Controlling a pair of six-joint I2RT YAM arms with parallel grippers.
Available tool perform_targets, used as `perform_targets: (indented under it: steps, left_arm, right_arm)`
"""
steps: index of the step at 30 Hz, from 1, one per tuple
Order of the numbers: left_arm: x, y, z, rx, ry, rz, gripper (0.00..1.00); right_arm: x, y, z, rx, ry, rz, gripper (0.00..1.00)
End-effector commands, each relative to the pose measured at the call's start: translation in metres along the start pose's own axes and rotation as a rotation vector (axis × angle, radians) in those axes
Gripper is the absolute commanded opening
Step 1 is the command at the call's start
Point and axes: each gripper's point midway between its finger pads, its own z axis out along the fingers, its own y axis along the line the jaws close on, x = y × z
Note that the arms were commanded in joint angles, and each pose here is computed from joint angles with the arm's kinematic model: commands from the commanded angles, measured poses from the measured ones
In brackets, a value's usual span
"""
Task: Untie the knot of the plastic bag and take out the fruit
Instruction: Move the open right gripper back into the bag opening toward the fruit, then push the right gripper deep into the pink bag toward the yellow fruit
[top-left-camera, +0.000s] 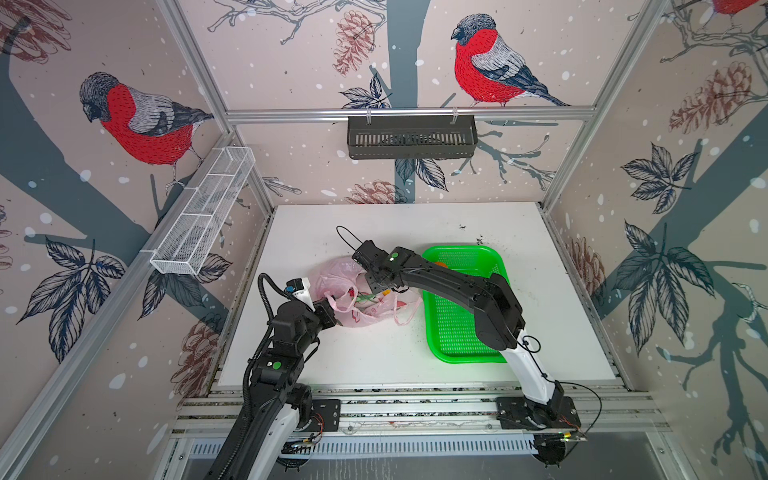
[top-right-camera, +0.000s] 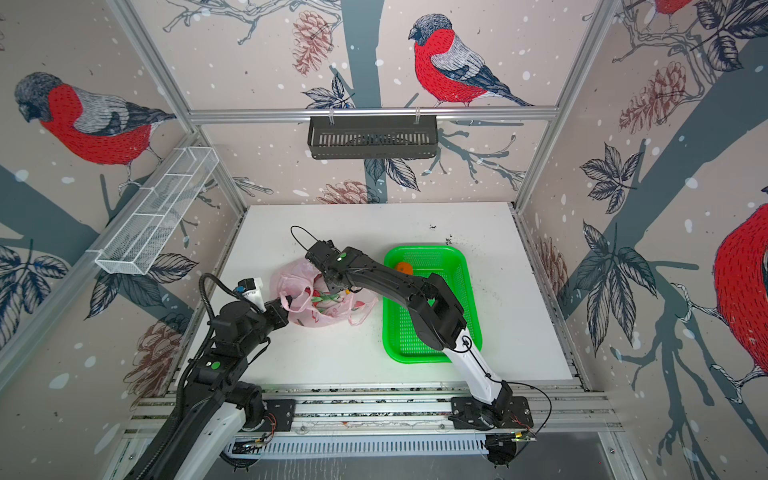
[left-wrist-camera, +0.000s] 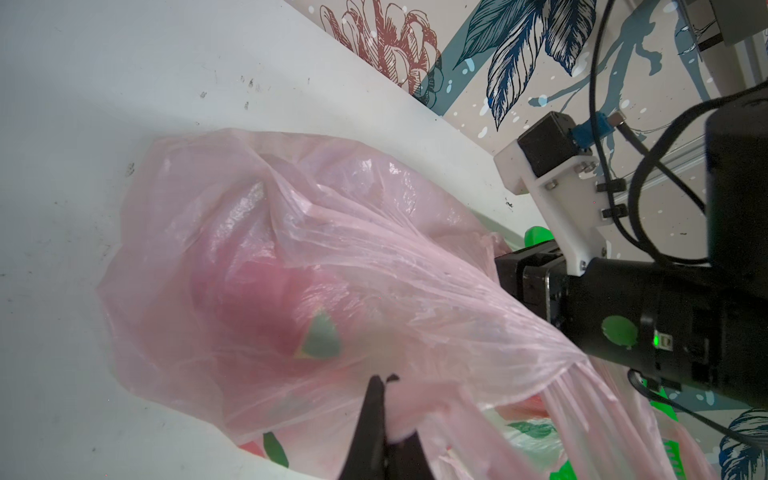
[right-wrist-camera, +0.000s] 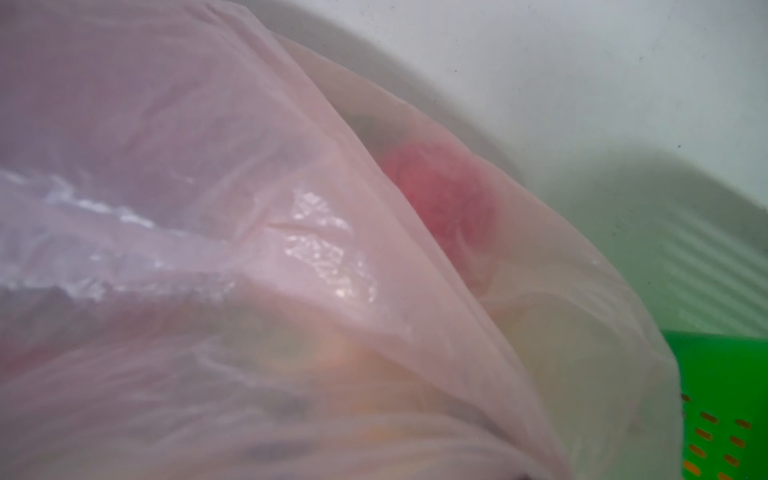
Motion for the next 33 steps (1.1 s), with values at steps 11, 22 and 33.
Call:
perform_targets:
  steps: [11, 22, 33]
  left_arm:
    - [-0.007, -0.007, -0.002, 0.031, -0.029, 0.018, 0.0]
    - [-0.008, -0.006, -0.003, 0.029, -0.038, 0.018, 0.0]
    - [-0.009, -0.006, -0.004, 0.026, -0.045, 0.02, 0.0]
  right_arm:
    - [0.003, 0.015, -0.006, -0.014, 0.011, -0.037, 0.54]
    - [0.008, -0.001, 0.001, 0.074, 0.024, -0.038, 0.65]
    - [0.015, -0.006, 0.008, 0.079, 0.05, -0.018, 0.68]
